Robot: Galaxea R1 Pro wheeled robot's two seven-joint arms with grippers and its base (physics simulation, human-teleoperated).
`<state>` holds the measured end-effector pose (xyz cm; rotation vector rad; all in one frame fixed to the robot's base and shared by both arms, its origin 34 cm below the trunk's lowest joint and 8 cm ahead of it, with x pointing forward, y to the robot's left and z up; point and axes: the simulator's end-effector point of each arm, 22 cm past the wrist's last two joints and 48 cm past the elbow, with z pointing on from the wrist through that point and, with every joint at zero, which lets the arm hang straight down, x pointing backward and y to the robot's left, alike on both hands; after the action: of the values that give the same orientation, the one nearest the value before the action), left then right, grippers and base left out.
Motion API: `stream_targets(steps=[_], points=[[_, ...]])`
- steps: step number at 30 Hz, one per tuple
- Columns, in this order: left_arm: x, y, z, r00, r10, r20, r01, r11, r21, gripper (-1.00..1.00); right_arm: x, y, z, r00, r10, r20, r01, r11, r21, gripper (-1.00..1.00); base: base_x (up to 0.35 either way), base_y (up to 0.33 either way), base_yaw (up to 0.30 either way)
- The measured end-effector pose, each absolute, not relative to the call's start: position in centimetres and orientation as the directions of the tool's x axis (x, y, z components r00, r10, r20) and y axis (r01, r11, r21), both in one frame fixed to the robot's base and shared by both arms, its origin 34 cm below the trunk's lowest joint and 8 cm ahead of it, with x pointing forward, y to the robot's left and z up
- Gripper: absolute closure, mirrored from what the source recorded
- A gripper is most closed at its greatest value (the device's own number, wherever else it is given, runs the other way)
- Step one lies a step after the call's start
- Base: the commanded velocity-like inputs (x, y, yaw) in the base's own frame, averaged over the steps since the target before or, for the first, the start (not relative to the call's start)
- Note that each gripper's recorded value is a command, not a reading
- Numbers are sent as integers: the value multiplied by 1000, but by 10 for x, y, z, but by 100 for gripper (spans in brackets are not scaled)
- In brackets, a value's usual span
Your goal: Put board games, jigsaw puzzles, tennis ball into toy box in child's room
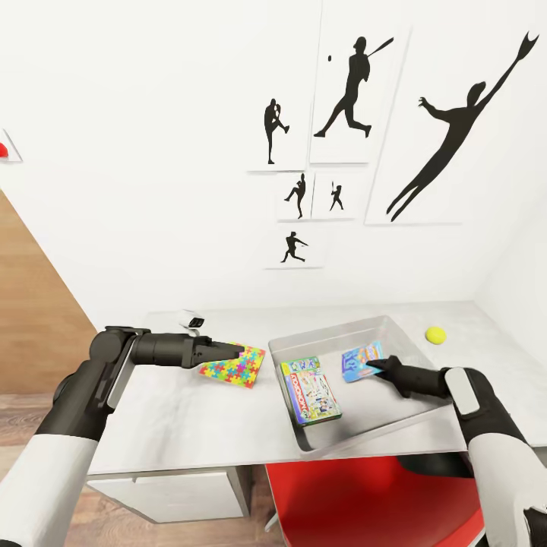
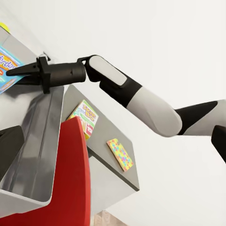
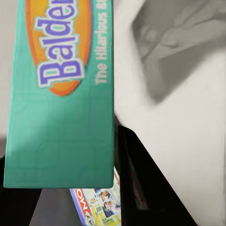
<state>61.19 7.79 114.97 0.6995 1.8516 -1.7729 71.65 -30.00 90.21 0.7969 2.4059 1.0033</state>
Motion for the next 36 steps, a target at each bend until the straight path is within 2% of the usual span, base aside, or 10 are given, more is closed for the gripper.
stream_targets(steps=[14,15,36], points=[[612,79,1149,-754,35,-656,656,32,-754,-100,718,-301,897,-759,634,-148,365,602,710,100,0,0,0],[612,79,1149,-754,35,-656,656,32,-754,-100,718,-301,897,-759,634,-148,365,602,710,-100,0,0,0],[612,79,1149,-754,36,-656,657,33,-753,-100,720,-312,902,-748,644,-160,363,599,713,-100,0,0,0]])
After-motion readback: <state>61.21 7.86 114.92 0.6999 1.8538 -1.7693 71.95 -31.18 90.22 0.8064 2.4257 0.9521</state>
